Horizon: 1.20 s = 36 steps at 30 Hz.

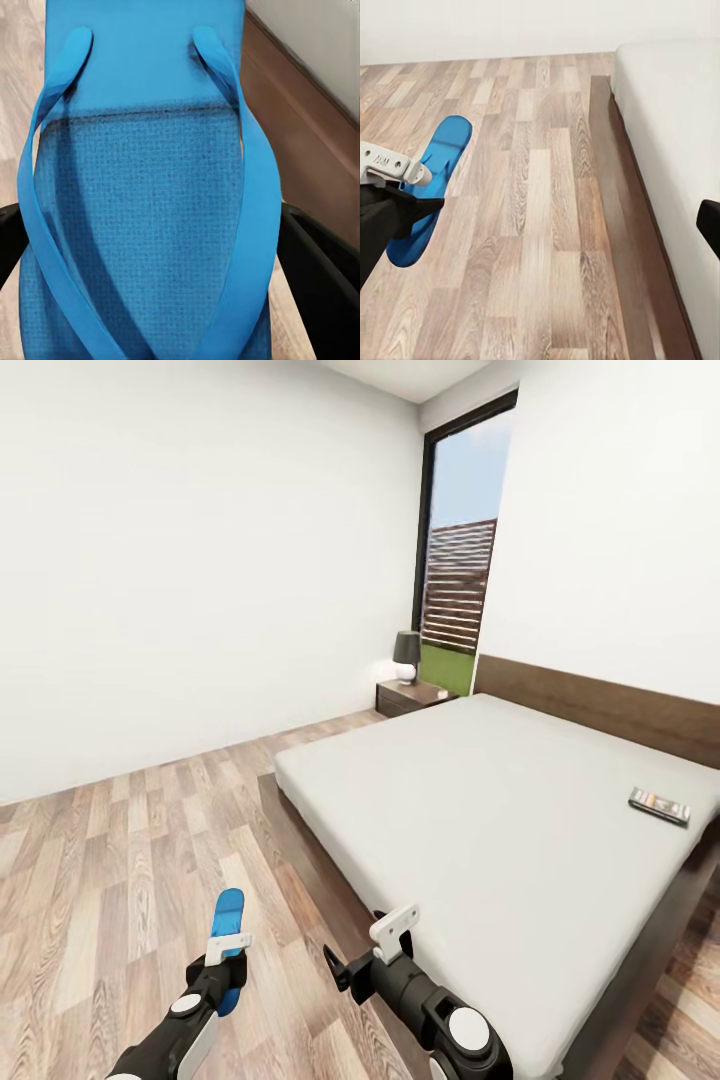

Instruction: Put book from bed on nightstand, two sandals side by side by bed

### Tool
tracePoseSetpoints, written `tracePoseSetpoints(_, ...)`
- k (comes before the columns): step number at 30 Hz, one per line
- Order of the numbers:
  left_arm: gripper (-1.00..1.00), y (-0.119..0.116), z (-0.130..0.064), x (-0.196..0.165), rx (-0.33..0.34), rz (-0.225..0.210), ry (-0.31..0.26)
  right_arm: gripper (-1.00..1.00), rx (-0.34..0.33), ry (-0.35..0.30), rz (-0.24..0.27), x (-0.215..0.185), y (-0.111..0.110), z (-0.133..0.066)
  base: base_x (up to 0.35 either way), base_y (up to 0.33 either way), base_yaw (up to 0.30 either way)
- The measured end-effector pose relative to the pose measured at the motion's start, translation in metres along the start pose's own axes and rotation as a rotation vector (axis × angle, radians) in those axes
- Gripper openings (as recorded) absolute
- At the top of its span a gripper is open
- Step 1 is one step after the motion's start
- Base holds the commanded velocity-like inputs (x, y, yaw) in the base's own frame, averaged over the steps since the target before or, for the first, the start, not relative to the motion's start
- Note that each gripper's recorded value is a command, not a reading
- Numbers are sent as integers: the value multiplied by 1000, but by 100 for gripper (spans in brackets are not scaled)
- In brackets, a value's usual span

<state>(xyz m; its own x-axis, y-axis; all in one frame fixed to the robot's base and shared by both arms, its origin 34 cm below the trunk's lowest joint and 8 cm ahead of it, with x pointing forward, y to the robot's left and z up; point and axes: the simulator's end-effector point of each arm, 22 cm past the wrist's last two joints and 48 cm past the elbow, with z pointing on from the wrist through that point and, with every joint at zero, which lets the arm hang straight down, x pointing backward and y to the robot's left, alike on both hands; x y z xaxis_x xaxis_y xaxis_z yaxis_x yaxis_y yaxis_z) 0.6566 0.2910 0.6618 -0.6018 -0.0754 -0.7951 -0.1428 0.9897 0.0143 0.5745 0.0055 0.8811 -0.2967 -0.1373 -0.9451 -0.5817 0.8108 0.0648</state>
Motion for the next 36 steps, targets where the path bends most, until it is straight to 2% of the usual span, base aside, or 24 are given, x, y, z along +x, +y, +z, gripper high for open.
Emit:
tracePoseSetpoints(17,-100,0,-16,-20,0,0,0,100,0,0,0,-24,2,-9,0,0,0)
tracePoseSetpoints(36,-100,1,-18,-22,-1,-5,1,100,0,0,0,-27,2,-10,0,0,0)
